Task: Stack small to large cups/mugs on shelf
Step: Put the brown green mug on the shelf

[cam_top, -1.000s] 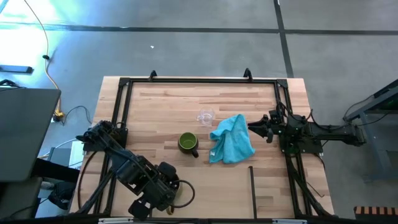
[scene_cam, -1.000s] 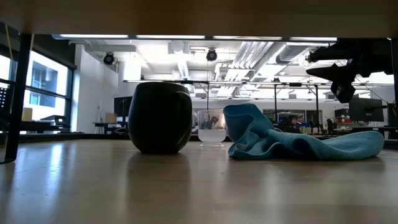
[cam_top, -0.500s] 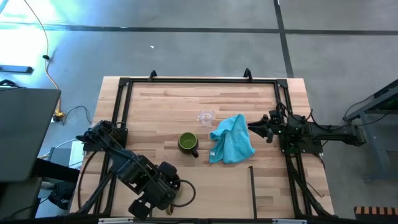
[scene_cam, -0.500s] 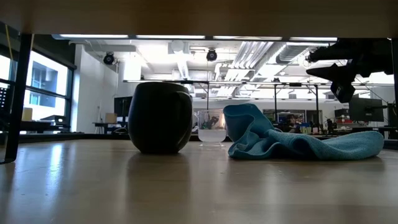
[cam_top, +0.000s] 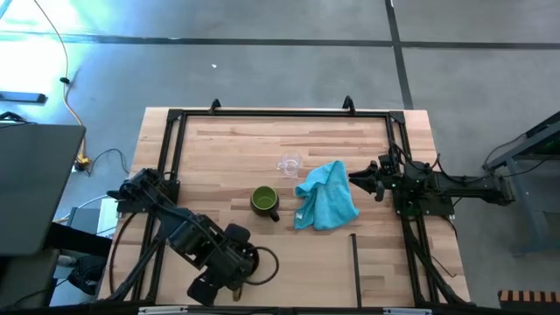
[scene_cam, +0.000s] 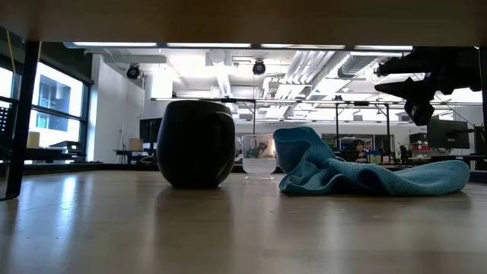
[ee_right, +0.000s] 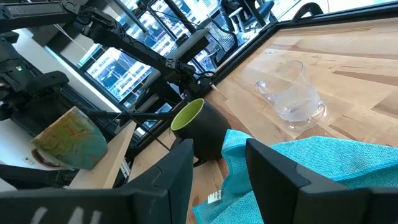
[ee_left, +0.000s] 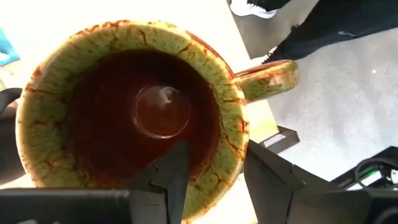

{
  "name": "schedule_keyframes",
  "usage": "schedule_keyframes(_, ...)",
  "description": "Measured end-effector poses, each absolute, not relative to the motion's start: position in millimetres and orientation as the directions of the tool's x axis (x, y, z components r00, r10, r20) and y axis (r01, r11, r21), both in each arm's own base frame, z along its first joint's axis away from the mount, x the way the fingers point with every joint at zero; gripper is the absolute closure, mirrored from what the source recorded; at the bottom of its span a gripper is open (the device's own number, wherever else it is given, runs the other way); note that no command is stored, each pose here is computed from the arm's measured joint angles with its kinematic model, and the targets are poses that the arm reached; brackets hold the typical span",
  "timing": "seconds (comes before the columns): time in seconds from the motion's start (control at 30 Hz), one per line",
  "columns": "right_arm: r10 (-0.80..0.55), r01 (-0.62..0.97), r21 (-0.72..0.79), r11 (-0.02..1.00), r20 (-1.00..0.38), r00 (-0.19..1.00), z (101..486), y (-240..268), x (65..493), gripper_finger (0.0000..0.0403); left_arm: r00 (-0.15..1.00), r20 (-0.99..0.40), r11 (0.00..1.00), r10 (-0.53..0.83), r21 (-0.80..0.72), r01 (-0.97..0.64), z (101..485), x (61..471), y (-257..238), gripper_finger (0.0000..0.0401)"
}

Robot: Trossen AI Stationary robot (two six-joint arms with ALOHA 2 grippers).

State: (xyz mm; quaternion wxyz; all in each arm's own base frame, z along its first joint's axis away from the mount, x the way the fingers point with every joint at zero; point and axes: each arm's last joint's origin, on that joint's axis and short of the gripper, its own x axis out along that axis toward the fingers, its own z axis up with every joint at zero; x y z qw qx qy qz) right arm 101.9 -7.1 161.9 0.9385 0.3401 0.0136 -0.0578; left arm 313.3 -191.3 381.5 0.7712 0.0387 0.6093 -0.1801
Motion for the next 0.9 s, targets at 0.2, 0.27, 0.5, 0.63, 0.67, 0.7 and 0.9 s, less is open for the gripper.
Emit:
schedule_keyframes(0.2,-0.099,0.118,0.637,0.762,-0.065,0.993,161.9,-7.1,101.9,0.0263,0.183,-0.951,0.927,-0.25,-0.18,0.329,381.6,313.1,-191.9,0.0265)
schedule_keyframes(0.27,-0.099,0.118,0.632,0.766,-0.065,0.993,161.9,-7.1,101.9,0.0263,0.183,-0.95,0.926,-0.253,-0.183,0.329,381.7,313.2,-192.1,0.0265)
schedule_keyframes(0.5,-0.099,0.118,0.631,0.767,-0.065,0.993,161.9,-7.1,101.9,0.0263,0.205,-0.934,0.928,-0.292,-0.224,0.297,383.0,318.2,-191.1,0.0265)
schedule_keyframes(0.63,-0.099,0.118,0.631,0.767,-0.065,0.993,161.9,-7.1,101.9,0.0263,0.212,-0.931,0.933,-0.297,-0.236,0.271,383.3,318.9,-191.6,0.0265)
schedule_keyframes(0.67,-0.098,0.117,0.631,0.767,-0.065,0.993,161.9,-7.1,101.9,0.0263,0.212,-0.931,0.935,-0.297,-0.238,0.262,383.3,318.9,-191.6,0.0265)
schedule_keyframes(0.7,-0.096,0.116,0.633,0.766,-0.065,0.993,161.9,-7.0,101.9,0.0263,0.212,-0.931,0.936,-0.297,-0.241,0.257,383.3,318.8,-191.7,0.0265)
schedule_keyframes(0.9,-0.059,0.091,0.636,0.766,-0.071,0.996,161.3,-6.0,102.0,0.0263,0.204,-0.935,0.944,-0.291,-0.245,0.222,380.0,320.8,-193.0,0.0265)
